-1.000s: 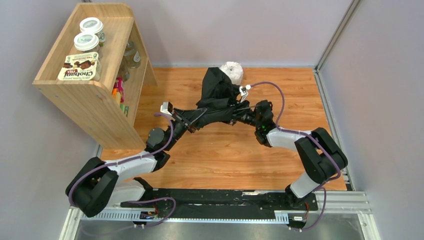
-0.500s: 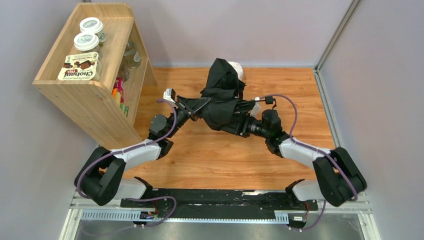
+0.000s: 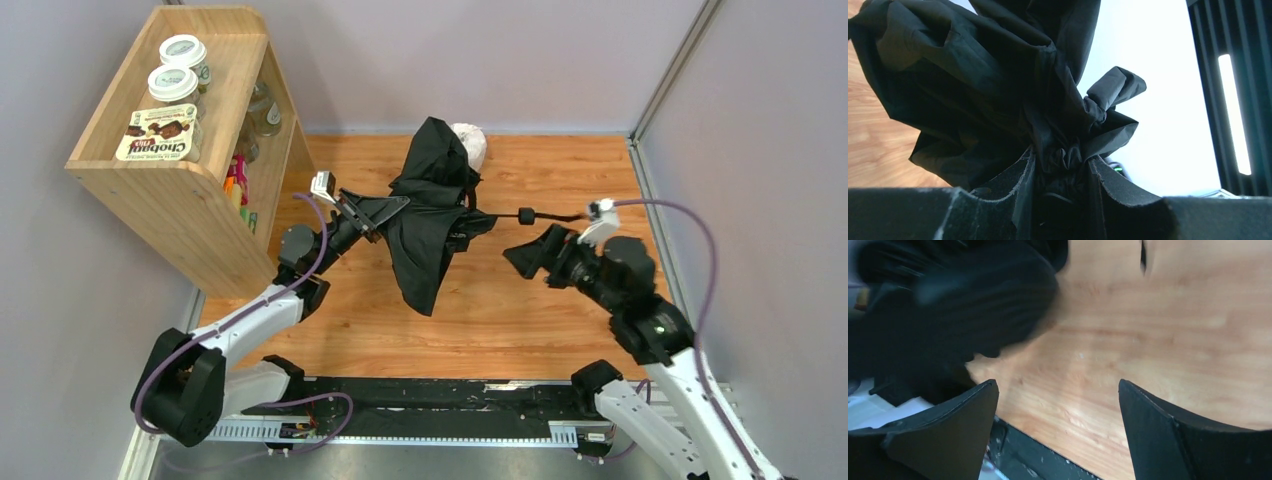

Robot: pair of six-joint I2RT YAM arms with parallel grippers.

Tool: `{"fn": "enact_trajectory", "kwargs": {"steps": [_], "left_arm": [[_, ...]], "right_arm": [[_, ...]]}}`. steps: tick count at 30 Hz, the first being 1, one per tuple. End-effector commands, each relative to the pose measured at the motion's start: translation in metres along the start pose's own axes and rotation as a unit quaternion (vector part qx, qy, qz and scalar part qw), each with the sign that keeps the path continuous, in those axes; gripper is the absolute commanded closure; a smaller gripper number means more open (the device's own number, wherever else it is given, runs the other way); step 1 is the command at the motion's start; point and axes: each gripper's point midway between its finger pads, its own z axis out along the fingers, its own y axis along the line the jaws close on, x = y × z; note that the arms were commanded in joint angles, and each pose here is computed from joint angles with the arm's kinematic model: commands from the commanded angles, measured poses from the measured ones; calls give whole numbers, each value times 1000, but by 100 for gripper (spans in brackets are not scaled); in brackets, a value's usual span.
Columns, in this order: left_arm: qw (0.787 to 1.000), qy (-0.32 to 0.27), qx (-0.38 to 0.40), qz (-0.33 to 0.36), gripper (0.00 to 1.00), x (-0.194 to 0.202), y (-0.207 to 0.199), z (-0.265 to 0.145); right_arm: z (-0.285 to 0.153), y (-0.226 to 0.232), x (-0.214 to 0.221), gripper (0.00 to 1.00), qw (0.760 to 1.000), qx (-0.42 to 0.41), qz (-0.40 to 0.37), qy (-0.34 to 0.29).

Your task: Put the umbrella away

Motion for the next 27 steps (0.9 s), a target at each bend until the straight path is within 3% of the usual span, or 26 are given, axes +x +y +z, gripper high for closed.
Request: {"fn": "enact_trajectory", "kwargs": {"steps": [1,6,10,14,16,21,27], "left_arm": [[997,34,28,56,100,7,-31,-7],[993,89,14,72,100,25,-25,-12],[990,101,-14,98,100,29,-20,-19],[986,104,-28,125,100,31,-25,-27],[983,112,-43,136,100,33,-25,-30],[981,122,-65,135,100,36,-19,-37],[980,129,-62,136,100,38,-24,-37]], "right_arm": [[-59,35,-63,10,988,27,-142,-50],[-48,118,-71,12,953,-71,-293,45],[-36,193,-42,18,905,-139,-389,103],[-1,217,-10,43,878,-148,-429,150],[20,211,-7,49,874,-121,-447,150],[43,195,1,41,851,-92,-492,162],[48,167,22,21,827,-93,-514,205]]}}
